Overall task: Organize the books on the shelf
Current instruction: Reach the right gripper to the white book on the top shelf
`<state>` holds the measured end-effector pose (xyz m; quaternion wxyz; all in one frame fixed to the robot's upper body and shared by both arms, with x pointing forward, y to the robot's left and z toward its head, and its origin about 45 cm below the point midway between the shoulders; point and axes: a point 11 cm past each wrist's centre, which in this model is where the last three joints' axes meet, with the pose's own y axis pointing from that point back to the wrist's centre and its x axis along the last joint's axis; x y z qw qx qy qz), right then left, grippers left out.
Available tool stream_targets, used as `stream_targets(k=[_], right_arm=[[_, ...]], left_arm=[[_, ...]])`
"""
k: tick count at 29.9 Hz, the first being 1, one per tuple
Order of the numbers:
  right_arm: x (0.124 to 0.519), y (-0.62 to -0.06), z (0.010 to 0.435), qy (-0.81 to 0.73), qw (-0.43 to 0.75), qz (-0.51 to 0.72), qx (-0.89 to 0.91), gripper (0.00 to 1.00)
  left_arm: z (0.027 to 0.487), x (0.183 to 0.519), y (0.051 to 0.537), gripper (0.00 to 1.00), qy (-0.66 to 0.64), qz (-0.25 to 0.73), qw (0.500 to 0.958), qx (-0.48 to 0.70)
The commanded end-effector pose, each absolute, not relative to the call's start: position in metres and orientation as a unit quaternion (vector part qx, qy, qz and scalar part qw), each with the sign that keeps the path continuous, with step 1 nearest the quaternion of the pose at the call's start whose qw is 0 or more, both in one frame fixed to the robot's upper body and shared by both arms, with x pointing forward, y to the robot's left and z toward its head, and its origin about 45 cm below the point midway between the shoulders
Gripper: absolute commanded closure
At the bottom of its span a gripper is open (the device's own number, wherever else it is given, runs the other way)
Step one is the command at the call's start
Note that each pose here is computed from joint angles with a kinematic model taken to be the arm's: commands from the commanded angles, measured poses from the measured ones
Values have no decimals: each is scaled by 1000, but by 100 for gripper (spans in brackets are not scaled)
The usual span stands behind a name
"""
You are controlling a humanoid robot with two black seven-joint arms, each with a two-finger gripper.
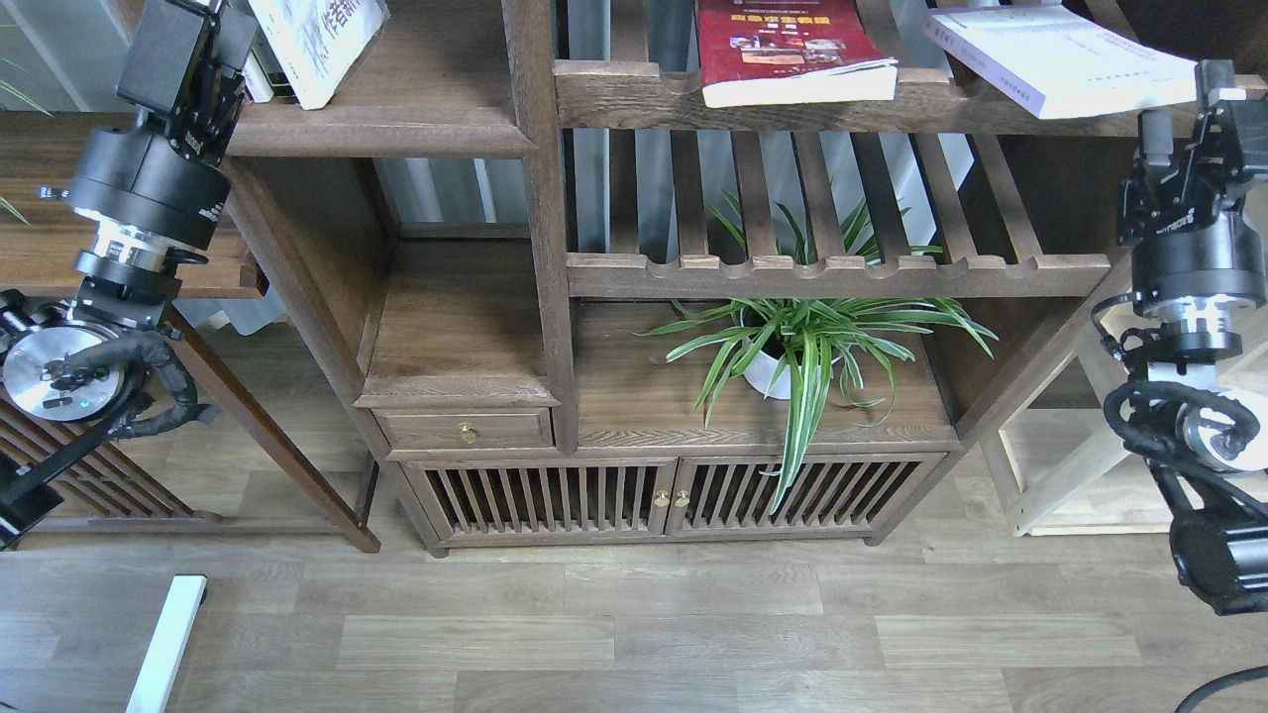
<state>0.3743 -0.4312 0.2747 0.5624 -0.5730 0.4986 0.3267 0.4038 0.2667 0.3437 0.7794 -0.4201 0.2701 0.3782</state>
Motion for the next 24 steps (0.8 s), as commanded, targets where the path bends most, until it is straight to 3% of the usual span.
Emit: stream_targets(k=[1,24], right_arm=[[376,-432,271,512,553,335,-566,31],[391,-431,279,543,528,352,-550,31]], left_arm=[[346,404,270,3,266,380,779,-421],[334,401,273,2,271,389,775,-418]])
